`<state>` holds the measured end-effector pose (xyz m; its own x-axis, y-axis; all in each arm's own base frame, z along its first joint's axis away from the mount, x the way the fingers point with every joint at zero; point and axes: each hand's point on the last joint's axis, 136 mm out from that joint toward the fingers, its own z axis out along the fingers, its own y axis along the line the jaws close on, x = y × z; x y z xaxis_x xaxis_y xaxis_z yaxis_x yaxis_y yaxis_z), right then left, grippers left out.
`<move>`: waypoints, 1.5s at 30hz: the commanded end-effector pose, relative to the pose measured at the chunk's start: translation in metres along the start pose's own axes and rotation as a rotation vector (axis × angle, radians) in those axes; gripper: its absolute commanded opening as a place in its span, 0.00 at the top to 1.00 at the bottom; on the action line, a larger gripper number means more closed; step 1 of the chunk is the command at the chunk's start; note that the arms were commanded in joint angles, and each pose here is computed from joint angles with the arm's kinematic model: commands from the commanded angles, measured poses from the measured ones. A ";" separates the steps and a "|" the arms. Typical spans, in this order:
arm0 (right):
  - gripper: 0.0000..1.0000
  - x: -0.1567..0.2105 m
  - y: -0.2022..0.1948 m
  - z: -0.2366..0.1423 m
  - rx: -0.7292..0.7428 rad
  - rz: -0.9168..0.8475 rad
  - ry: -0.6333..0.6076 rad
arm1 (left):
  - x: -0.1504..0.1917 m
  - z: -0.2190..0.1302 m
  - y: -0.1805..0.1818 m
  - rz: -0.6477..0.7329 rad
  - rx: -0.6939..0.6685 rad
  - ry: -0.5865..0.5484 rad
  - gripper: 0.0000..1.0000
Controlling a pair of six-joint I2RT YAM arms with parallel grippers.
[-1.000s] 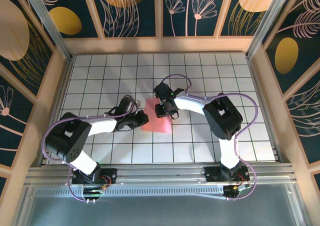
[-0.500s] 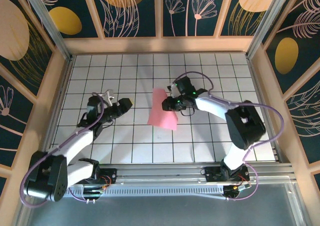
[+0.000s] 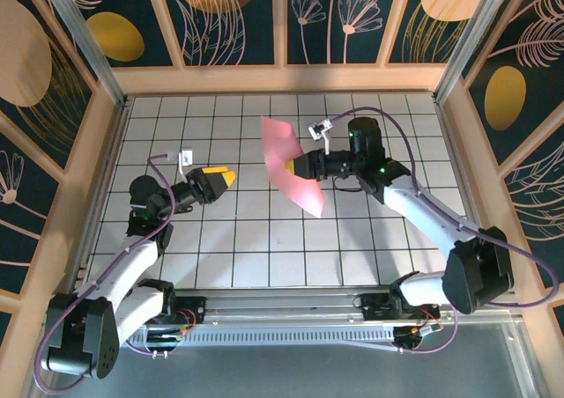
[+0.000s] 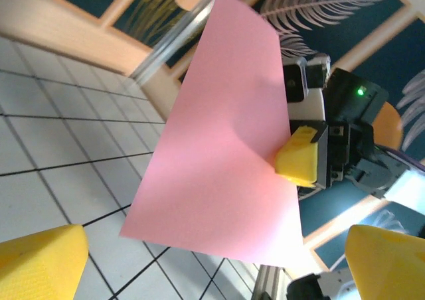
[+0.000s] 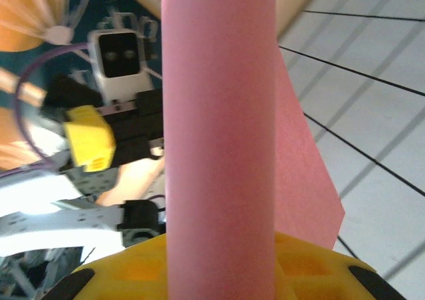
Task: Fold a paper plane with a square sheet of paper (fold left side to right side)
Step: Pick up the square sheet of paper from the center of the table, then place a square sheet of paper at the center of the table.
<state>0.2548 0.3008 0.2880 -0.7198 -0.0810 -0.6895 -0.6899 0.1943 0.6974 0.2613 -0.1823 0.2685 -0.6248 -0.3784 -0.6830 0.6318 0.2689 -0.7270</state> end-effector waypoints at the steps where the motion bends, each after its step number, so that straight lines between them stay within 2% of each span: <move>1: 0.72 0.000 0.049 0.000 -0.178 -0.072 0.022 | -0.009 0.001 -0.043 0.149 0.144 0.023 0.01; 8: 0.72 0.005 0.083 0.022 -0.260 -0.137 0.105 | 0.002 0.019 -0.066 0.206 0.229 0.111 0.01; 11: 0.72 0.001 0.072 0.027 -0.204 -0.142 0.097 | 0.005 0.024 -0.079 0.226 0.279 0.145 0.03; 13: 0.72 -0.001 0.061 0.029 -0.155 -0.136 0.092 | 0.005 0.025 -0.084 0.239 0.289 0.152 0.09; 14: 0.72 -0.001 0.057 0.029 -0.147 -0.132 0.091 | 0.005 0.025 -0.083 0.243 0.284 0.156 0.15; 20: 0.72 -0.004 0.040 0.027 -0.085 -0.122 0.068 | 0.008 0.030 -0.073 0.223 0.241 0.174 0.66; 22: 0.69 -0.004 0.034 0.025 -0.062 -0.116 0.062 | 0.009 0.031 -0.065 0.205 0.219 0.176 0.84; 24: 0.64 -0.004 0.027 0.024 -0.029 -0.117 0.056 | 0.012 0.033 -0.056 0.178 0.190 0.180 0.98; 27: 0.55 -0.004 0.010 0.019 0.058 -0.102 0.042 | 0.016 0.038 -0.033 0.113 0.109 0.180 1.00; 33: 0.31 -0.011 -0.070 -0.019 0.408 0.036 -0.072 | 0.043 0.044 0.034 -0.104 -0.072 0.204 1.00; 39: 0.22 0.006 -0.127 -0.051 0.617 0.167 -0.123 | 0.089 0.044 0.108 -0.325 -0.272 0.276 1.00; 45: 0.23 0.035 -0.154 -0.051 0.689 0.242 -0.076 | 0.127 0.036 0.162 -0.432 -0.450 0.355 1.00</move>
<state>0.3306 0.2255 0.1845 -0.8028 0.0866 -0.5899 -0.3523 0.7293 0.5865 0.2978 -0.2217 0.0837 -0.9292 -0.2362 -0.2842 0.1433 0.4786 -0.8663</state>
